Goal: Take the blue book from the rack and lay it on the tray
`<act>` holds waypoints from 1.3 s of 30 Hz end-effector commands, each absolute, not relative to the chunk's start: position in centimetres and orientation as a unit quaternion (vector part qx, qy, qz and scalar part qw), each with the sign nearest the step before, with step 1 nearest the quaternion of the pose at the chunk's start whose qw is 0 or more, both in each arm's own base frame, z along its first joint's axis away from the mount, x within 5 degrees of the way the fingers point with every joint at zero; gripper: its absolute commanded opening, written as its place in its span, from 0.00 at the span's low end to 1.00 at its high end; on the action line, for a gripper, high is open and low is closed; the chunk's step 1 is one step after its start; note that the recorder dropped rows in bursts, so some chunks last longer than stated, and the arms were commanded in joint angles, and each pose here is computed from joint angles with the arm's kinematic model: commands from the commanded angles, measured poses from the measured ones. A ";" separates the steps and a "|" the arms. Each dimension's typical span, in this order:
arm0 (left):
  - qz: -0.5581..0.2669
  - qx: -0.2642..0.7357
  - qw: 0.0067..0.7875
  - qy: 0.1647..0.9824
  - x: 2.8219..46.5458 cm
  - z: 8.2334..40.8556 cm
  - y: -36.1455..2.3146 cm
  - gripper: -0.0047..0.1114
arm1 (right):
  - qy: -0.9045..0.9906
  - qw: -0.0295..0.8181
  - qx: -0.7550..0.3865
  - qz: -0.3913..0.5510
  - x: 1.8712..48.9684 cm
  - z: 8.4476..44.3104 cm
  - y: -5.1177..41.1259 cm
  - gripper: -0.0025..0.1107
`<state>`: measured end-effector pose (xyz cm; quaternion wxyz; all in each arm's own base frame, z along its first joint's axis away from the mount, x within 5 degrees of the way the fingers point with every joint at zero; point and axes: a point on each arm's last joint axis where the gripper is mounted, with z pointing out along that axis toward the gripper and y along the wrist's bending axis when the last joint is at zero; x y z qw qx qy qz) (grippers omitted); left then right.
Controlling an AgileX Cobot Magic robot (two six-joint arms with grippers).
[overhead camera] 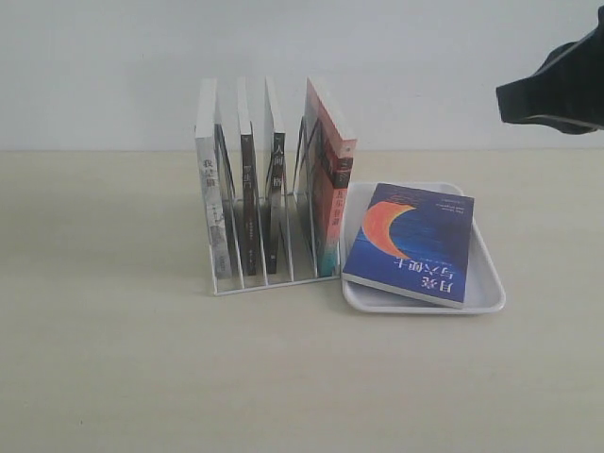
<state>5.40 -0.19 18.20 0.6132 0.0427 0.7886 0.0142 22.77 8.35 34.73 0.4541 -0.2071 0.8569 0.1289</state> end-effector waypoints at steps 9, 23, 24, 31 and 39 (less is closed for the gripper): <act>0.015 0.042 0.621 0.783 5.4 18.4 -0.2 0.08 | 0.854 0.461 -0.204 0.127 22.6 34.8 8.2 0.07; 0.015 0.042 0.621 0.783 5.4 18.4 -0.2 0.08 | 0.829 0.504 -0.225 0.090 21.1 36.6 7.3 0.07; 0.015 0.042 0.621 0.783 5.4 18.4 -0.2 0.08 | 0.822 0.514 -0.229 0.083 20.5 37.1 7.1 0.07; 0.015 0.042 0.621 0.783 5.4 18.4 -0.2 0.08 | 0.763 0.605 -0.227 0.014 14.6 38.9 4.2 0.07; 0.015 0.042 0.621 0.783 5.4 18.4 -0.2 0.08 | 0.718 0.681 -0.138 -0.049 7.3 32.8 1.0 0.07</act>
